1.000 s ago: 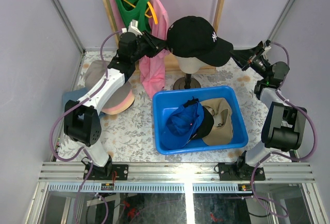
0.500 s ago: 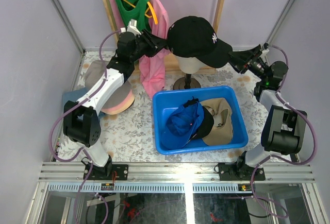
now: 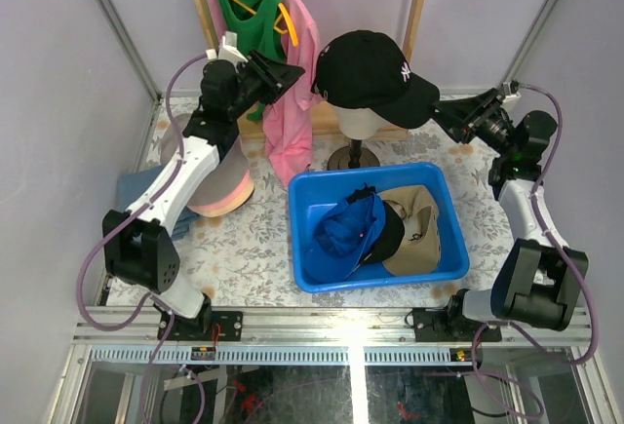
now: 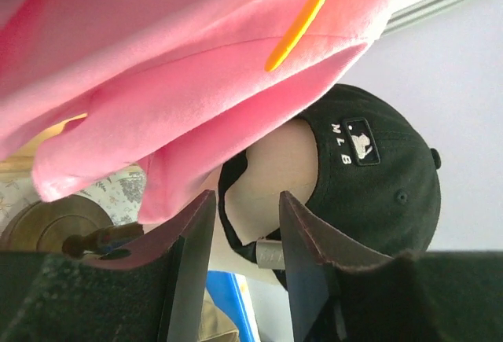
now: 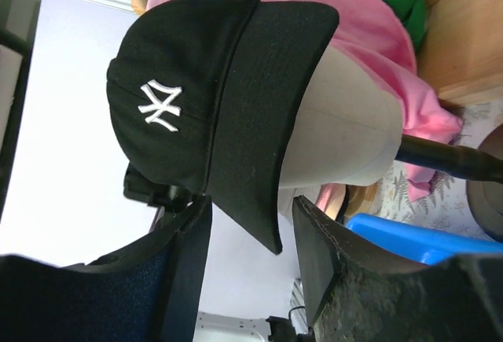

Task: Stack the hats
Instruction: Stack the hat on the hat, then pick up the hat from the bin.

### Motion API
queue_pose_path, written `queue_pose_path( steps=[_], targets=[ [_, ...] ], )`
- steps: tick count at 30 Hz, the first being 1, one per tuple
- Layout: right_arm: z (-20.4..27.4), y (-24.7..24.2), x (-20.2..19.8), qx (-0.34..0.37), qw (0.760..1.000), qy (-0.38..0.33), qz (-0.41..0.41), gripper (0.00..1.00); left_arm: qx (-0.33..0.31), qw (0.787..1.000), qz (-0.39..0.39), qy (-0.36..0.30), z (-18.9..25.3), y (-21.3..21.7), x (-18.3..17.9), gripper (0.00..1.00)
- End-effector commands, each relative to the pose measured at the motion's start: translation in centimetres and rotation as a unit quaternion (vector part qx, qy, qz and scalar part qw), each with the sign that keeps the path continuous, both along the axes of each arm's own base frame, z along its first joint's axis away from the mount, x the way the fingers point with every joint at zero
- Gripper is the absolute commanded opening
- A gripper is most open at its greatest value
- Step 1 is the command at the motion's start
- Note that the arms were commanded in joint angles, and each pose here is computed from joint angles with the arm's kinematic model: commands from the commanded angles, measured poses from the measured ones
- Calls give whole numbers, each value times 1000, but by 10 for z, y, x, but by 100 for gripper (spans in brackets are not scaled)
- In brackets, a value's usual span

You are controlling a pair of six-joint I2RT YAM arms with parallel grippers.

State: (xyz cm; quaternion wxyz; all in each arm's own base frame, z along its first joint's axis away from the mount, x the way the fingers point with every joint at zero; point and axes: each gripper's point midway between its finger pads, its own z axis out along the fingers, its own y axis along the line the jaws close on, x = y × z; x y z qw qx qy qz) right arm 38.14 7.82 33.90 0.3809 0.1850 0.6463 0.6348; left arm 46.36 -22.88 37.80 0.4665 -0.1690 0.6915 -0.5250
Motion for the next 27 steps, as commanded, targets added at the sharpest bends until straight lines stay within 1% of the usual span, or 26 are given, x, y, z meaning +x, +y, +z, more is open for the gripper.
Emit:
queue_pose_path(
  steps=[1, 5, 8, 15, 19, 22, 27],
  targets=[
    [10, -8, -6, -64, 997, -21, -45, 53, 1, 998, 56, -10, 11, 29, -7, 38],
    [1, -11, -16, -103, 992, -3, -70, 55, 6, 995, 96, 1, 4, 46, -14, 38],
    [0, -12, -26, -126, 989, -4, -83, 56, 9, 993, 117, 2, 0, 56, -19, 38],
    [-25, -20, -50, -193, 973, 25, -124, 57, 25, 993, 119, -2, -7, 61, -38, 38],
    [-43, -19, -62, -220, 967, 44, -125, 57, 54, 990, 128, -9, -16, 66, -53, 38],
    [-54, -15, -71, -257, 957, 59, -123, 57, 58, 989, 134, -15, -21, 71, -63, 38],
    [-88, -19, -91, -337, 929, 102, -118, 57, 54, 990, 127, -13, -38, 63, -77, 36]
  ],
)
